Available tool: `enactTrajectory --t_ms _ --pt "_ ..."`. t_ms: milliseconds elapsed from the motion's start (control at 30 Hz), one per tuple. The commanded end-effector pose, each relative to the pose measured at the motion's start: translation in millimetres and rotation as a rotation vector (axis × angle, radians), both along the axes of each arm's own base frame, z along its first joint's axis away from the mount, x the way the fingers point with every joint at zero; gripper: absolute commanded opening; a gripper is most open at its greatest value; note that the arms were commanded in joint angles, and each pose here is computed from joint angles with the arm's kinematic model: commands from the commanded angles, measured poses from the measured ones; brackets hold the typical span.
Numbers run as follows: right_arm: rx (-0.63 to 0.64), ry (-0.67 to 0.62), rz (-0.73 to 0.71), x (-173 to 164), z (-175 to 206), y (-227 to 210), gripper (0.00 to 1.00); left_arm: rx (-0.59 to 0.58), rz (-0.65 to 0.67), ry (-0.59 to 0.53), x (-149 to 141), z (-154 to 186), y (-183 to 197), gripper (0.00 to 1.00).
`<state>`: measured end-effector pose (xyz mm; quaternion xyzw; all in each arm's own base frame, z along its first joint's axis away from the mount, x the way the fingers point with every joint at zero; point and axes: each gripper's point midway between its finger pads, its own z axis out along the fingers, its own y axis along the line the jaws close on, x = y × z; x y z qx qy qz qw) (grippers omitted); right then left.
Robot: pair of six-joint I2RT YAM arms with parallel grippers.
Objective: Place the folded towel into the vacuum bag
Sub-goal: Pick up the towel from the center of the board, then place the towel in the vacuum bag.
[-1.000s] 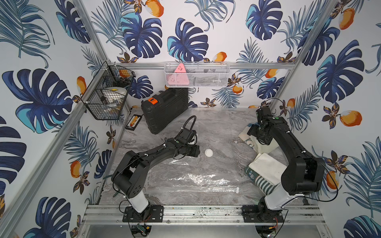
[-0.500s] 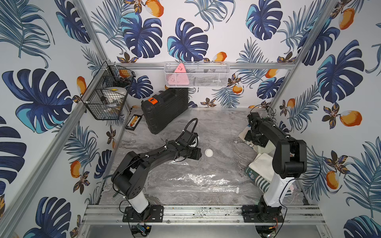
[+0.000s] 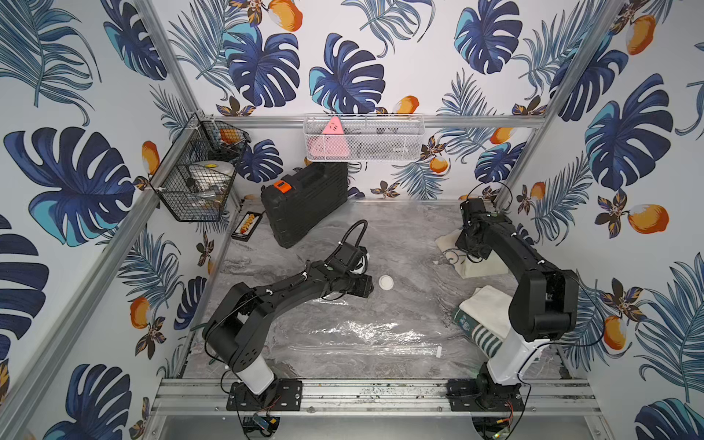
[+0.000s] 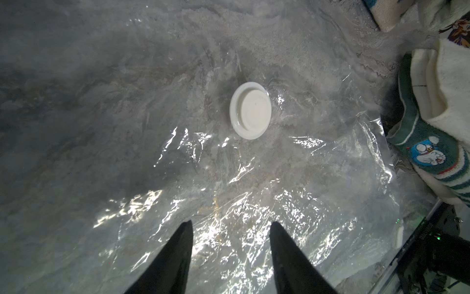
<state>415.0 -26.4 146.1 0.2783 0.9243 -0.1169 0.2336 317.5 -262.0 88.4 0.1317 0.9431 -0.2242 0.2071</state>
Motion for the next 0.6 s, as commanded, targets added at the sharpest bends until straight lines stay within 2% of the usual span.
enactTrajectory --t_ms 0,100,233,333,400,467,567 --pt "-0.032 -0.050 0.088 4 29 22 0.17 0.001 0.008 -0.007 -2 3 2 0.54" --pt "-0.082 -0.042 0.217 -7 44 63 0.16 -0.002 0.033 -0.013 -2 9 6 0.54" --pt "-0.086 0.019 0.482 -47 41 148 0.15 -0.037 0.113 -0.019 3 20 19 0.54" --pt "-0.086 0.101 0.723 -95 15 222 0.16 -0.041 0.286 -0.017 14 24 56 0.54" --pt "-0.044 0.175 0.865 -129 -21 265 0.19 -0.013 0.396 -0.020 18 24 89 0.54" --pt "-0.018 0.250 0.956 -156 -59 291 0.27 -0.004 0.447 -0.019 17 25 108 0.54" --pt "0.146 0.379 1.055 -189 -98 322 0.59 -0.002 0.452 -0.002 8 24 116 0.54"
